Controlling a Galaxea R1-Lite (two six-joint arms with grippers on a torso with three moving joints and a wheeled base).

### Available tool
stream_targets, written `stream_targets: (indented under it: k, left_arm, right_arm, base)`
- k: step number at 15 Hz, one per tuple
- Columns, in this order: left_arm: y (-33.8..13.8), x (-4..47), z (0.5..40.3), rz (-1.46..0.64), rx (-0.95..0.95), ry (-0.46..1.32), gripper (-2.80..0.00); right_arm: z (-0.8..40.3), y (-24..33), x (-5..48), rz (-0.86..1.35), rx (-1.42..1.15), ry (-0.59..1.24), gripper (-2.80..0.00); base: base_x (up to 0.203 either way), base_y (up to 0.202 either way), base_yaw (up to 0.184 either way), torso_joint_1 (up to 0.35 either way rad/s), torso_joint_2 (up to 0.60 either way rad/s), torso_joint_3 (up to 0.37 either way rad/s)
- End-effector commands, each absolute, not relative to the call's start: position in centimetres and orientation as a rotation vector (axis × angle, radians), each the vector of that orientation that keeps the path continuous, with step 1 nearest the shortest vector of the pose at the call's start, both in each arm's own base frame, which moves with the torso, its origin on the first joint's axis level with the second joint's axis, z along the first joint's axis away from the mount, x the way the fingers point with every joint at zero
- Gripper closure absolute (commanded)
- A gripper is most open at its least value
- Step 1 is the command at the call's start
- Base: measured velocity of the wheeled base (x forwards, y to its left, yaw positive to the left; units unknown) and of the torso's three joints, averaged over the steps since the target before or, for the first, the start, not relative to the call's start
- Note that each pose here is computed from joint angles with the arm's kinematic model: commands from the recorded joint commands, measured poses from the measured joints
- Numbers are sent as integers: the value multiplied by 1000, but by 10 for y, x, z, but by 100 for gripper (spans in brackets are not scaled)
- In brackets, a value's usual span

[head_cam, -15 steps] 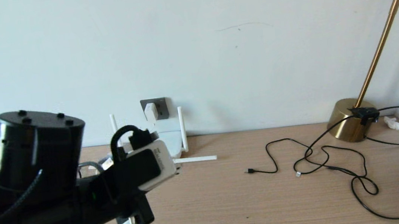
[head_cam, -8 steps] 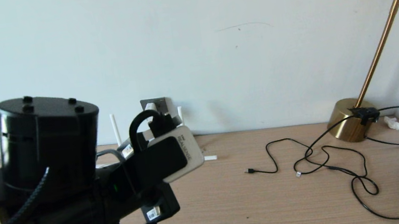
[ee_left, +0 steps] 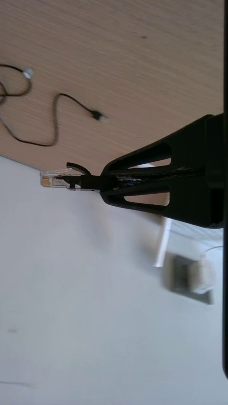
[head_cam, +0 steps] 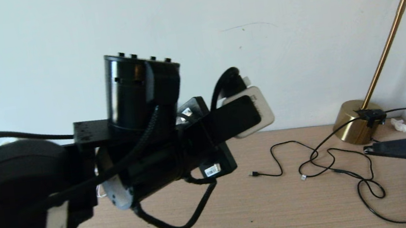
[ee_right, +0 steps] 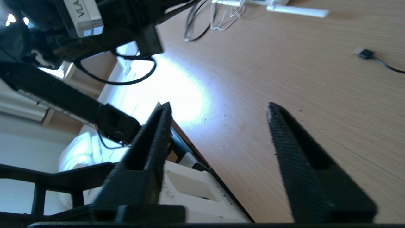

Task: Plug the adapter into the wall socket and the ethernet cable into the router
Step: Plug cable into router interface

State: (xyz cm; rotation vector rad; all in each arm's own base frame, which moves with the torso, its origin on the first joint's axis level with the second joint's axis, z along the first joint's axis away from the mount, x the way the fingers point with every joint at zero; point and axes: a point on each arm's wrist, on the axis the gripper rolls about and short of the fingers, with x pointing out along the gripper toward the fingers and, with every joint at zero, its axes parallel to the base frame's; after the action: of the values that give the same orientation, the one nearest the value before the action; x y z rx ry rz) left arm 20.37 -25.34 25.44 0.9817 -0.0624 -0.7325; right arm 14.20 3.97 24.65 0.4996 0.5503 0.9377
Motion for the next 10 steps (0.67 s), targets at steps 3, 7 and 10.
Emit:
stream_targets:
  k: [3,7,10]
  left_arm:
    - [-298,199,240,-821,1022,-93,0]
    - [-305,184,243,-869,1015,-127,0]
    - [-306,181,244,-894,1008,-140,0]
  right_arm:
    - [236,50,168,978,499,560,-280]
    - [230,57,184,1010,480,528,-280]
    - [225,60,189,1029,465,511,-280]
  base:
    - [0,0,0,0,0,0]
    - [0,0,0,0,0,0]
    - [0,0,0,0,0,0]
